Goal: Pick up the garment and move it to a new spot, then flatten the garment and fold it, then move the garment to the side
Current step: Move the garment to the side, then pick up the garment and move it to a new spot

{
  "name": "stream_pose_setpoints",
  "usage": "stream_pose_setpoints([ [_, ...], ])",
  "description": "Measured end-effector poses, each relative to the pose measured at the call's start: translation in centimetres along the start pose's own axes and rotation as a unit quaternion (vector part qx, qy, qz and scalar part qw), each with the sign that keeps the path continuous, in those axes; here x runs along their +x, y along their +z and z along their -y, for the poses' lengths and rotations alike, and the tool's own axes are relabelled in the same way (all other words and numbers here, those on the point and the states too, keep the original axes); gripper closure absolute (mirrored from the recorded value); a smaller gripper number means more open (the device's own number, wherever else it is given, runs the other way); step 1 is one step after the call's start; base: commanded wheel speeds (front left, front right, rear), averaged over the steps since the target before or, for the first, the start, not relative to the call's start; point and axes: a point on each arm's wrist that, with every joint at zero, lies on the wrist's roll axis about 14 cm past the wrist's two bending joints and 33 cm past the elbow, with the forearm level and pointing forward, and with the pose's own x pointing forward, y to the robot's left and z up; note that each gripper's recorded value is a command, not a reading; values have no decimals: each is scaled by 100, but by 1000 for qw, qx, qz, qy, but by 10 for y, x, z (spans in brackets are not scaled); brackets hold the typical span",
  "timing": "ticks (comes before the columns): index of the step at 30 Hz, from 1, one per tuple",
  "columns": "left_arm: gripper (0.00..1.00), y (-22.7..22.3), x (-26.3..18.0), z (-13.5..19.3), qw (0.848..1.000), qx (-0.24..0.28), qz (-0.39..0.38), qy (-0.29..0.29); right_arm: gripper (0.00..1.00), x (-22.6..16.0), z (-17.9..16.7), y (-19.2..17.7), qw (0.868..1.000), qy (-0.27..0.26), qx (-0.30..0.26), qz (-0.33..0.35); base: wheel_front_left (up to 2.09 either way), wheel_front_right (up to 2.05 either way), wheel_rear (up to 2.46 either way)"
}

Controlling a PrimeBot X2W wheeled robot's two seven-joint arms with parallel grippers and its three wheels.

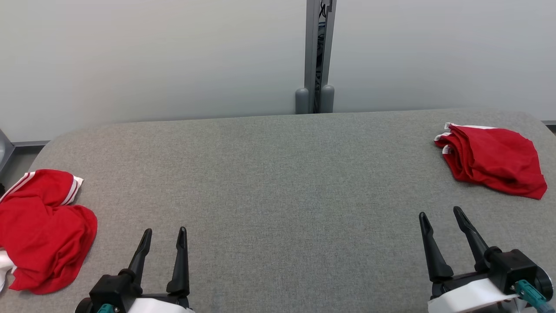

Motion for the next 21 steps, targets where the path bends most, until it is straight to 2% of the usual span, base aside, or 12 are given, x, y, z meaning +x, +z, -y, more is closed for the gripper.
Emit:
stream_pose_setpoints([
  [21,0,-8,-2,0,1000,4,-12,1,0,0,-3,-6,1000,3,6,-9,0,0,0],
])
